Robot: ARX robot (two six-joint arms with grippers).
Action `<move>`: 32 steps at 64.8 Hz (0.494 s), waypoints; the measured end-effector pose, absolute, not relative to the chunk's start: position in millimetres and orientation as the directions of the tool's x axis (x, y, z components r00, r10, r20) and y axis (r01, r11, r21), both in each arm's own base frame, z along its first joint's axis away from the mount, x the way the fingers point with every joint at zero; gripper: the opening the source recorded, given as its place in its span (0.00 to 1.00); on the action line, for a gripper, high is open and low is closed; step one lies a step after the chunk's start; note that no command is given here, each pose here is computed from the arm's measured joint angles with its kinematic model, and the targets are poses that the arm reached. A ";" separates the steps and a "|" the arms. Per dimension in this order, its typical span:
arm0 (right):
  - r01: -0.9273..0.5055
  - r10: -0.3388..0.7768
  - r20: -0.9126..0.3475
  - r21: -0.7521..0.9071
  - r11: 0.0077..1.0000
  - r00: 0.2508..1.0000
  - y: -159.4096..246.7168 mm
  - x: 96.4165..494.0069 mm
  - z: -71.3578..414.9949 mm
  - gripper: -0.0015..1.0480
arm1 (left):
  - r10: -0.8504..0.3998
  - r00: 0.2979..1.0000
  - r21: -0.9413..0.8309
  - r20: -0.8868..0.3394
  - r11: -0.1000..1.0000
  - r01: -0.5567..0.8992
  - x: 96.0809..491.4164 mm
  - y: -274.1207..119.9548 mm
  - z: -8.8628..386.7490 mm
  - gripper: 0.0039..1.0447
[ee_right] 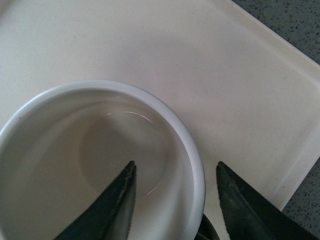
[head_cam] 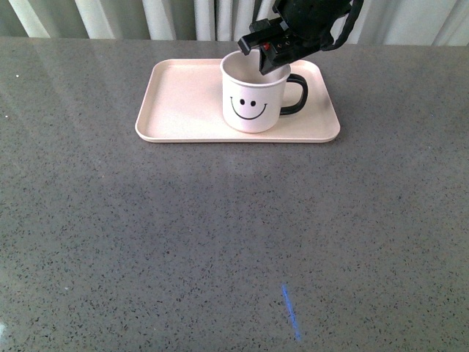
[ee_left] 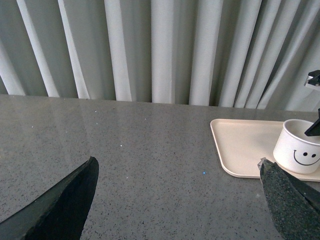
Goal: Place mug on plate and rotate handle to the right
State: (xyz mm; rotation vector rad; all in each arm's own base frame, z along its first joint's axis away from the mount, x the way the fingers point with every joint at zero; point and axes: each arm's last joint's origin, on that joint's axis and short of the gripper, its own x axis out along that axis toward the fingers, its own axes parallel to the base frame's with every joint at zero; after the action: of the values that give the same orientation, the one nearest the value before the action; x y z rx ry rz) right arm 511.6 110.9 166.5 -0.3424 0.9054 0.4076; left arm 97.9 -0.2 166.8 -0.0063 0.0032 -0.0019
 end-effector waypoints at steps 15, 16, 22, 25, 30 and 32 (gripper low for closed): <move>-0.475 0.187 -0.802 -0.133 0.870 0.567 110.7 513.3 172.5 0.82 | -0.002 1.000 -0.006 -0.003 1.000 0.002 97.9 -0.2 166.8 0.91; -0.475 0.187 -0.802 -0.133 0.870 0.567 110.7 513.3 172.5 0.84 | -0.002 1.000 -0.006 -0.003 1.000 0.002 97.9 -0.2 166.8 0.91; -0.473 0.184 -0.797 -0.140 0.870 0.575 109.9 513.1 174.6 0.93 | -0.002 1.000 -0.006 -0.003 1.000 0.002 97.9 -0.2 166.8 0.91; -0.472 0.183 -0.792 -0.146 0.869 0.582 109.2 512.7 177.6 0.91 | -0.002 1.000 -0.006 -0.003 1.000 0.002 97.9 -0.2 166.8 0.91; -0.467 0.185 -0.774 -0.158 0.870 0.606 105.7 511.4 187.5 0.91 | -0.002 1.000 -0.006 -0.003 1.000 0.002 97.9 -0.2 166.8 0.91; -0.467 0.191 -0.765 -0.158 0.870 0.615 104.4 510.1 193.4 0.91 | -0.002 1.000 -0.006 -0.003 1.000 0.002 97.9 -0.2 166.8 0.91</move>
State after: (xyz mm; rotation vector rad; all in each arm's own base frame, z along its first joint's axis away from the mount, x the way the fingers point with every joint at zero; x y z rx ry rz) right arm 510.1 104.4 193.4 -0.3623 0.8271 0.3888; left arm 97.9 -0.2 166.8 -0.0063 0.0029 -0.0019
